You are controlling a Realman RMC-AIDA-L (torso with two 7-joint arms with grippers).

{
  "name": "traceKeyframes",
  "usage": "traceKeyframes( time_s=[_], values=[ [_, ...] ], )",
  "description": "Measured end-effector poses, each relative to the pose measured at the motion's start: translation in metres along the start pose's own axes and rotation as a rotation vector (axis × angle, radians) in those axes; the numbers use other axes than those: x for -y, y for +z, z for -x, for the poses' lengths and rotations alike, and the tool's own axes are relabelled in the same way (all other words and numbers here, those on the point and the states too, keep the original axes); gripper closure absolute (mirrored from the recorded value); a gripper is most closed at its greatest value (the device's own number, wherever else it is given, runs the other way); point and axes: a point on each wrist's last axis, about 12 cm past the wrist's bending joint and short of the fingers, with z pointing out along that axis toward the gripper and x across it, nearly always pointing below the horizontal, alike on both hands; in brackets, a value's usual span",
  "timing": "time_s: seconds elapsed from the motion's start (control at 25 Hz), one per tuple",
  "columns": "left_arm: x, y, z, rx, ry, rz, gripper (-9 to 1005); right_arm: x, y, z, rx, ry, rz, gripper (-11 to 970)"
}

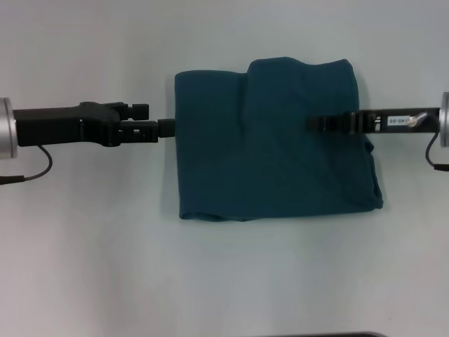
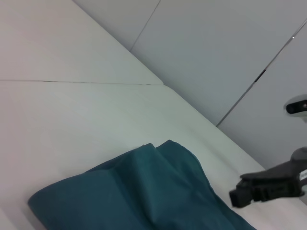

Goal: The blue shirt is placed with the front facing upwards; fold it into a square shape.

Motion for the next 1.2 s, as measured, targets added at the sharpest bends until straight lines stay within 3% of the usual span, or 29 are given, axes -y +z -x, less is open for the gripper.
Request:
traceKeyframes(
  time_s=[0.24,0.48,0.92,1.2],
  values=[
    [0.0,0.0,0.0,0.0,0.001,0.0,63,0.009,0.013,-0.006,-0.066,0.003,-0.098,937],
    [0.0,0.0,0.001,-0.001,0.004,0.001,63,0.016,0.008,-0.01,-0.072,0.035,-0.149,936],
    [0.001,0.001,0.001,-0.009,0.009,-0.012,62,0.006,-0.018,-0.004,0.07,0.002,-0.015,936],
    [0.006,0.007,-0.003,-0.028,0.013,-0.043,63,0.012,-0.034,0.002,0.142,0.011,-0.047,935]
  ],
)
